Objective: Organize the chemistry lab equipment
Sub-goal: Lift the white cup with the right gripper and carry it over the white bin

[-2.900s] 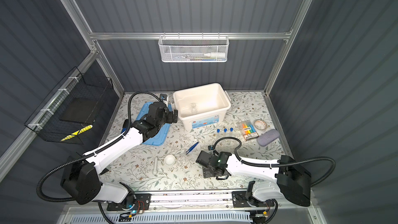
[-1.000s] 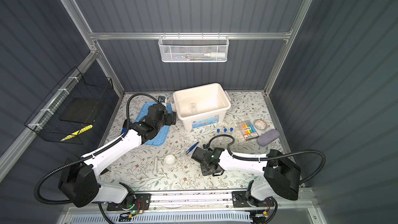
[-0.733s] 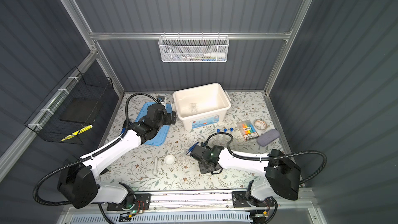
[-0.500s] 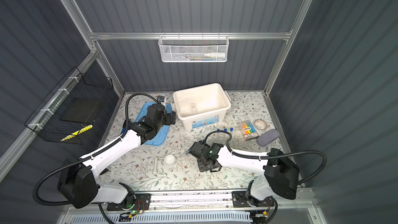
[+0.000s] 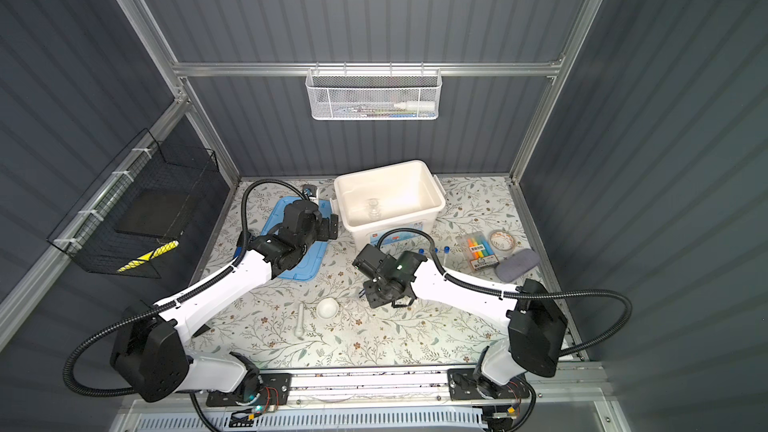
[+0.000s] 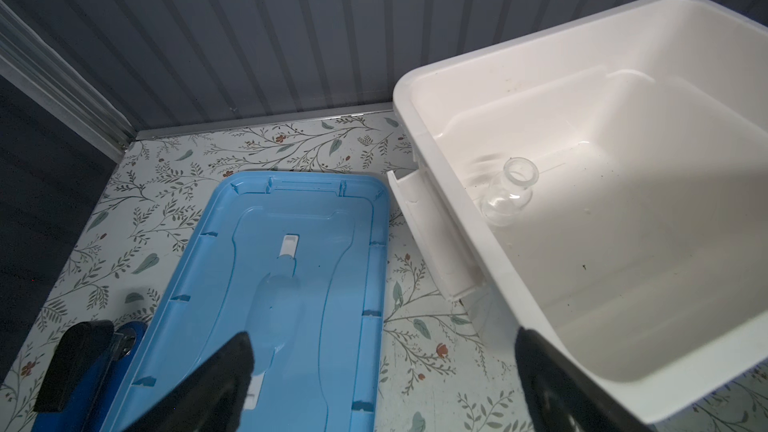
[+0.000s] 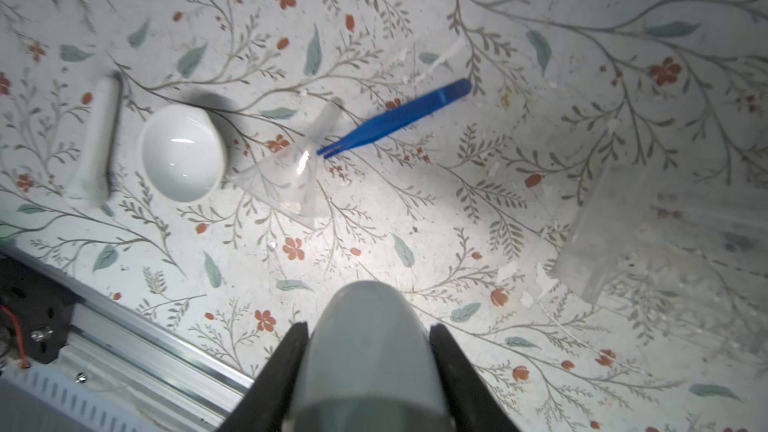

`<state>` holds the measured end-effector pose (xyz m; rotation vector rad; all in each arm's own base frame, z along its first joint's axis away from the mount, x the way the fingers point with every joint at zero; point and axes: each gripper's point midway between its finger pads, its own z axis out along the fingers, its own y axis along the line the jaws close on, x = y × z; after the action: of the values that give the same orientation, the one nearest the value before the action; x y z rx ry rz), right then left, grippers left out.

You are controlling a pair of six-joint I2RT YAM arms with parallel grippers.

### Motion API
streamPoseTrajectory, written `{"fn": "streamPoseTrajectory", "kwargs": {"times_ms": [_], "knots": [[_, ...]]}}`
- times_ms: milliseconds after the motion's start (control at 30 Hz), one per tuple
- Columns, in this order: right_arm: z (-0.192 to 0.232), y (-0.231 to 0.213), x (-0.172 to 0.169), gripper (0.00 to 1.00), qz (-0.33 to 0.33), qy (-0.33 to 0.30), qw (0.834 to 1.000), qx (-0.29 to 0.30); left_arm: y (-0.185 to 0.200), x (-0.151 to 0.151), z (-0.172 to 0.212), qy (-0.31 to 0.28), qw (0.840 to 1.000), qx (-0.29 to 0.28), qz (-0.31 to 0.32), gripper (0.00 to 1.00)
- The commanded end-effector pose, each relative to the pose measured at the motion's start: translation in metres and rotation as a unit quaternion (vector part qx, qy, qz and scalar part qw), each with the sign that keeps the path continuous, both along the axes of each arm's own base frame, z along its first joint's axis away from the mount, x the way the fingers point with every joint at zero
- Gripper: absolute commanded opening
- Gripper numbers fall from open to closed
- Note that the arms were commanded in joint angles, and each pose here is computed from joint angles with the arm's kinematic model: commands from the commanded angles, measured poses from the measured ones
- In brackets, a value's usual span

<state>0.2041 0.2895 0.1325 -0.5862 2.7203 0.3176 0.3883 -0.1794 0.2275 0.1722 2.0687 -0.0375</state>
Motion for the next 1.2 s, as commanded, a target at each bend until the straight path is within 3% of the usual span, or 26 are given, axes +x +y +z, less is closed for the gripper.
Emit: {"fn": "streamPoseTrajectory", "kwargs": {"times_ms": [0,267,567,867,1167], "knots": [[0.023,0.005,0.008,0.39,0.027,-0.014,1.000,0.004,0.005,-0.005,0.010,-0.008,1.000,-0.006,0.011,1.00],[0.075,0.004,0.049,0.38,0.030,-0.062,0.997,0.036,0.006,-0.005,0.008,-0.007,1.000,-0.007,0.014,1.00],[0.112,-0.022,0.121,0.38,0.005,-0.129,0.991,0.034,0.001,-0.003,0.005,-0.001,1.000,-0.004,0.006,1.00],[0.120,-0.058,0.190,0.38,-0.036,-0.160,0.986,0.030,-0.006,0.000,0.001,0.007,1.000,-0.004,-0.007,1.00],[0.095,-0.092,0.254,0.38,-0.046,-0.130,0.990,0.019,-0.009,0.002,-0.007,0.017,1.000,0.004,-0.010,1.00]]}}
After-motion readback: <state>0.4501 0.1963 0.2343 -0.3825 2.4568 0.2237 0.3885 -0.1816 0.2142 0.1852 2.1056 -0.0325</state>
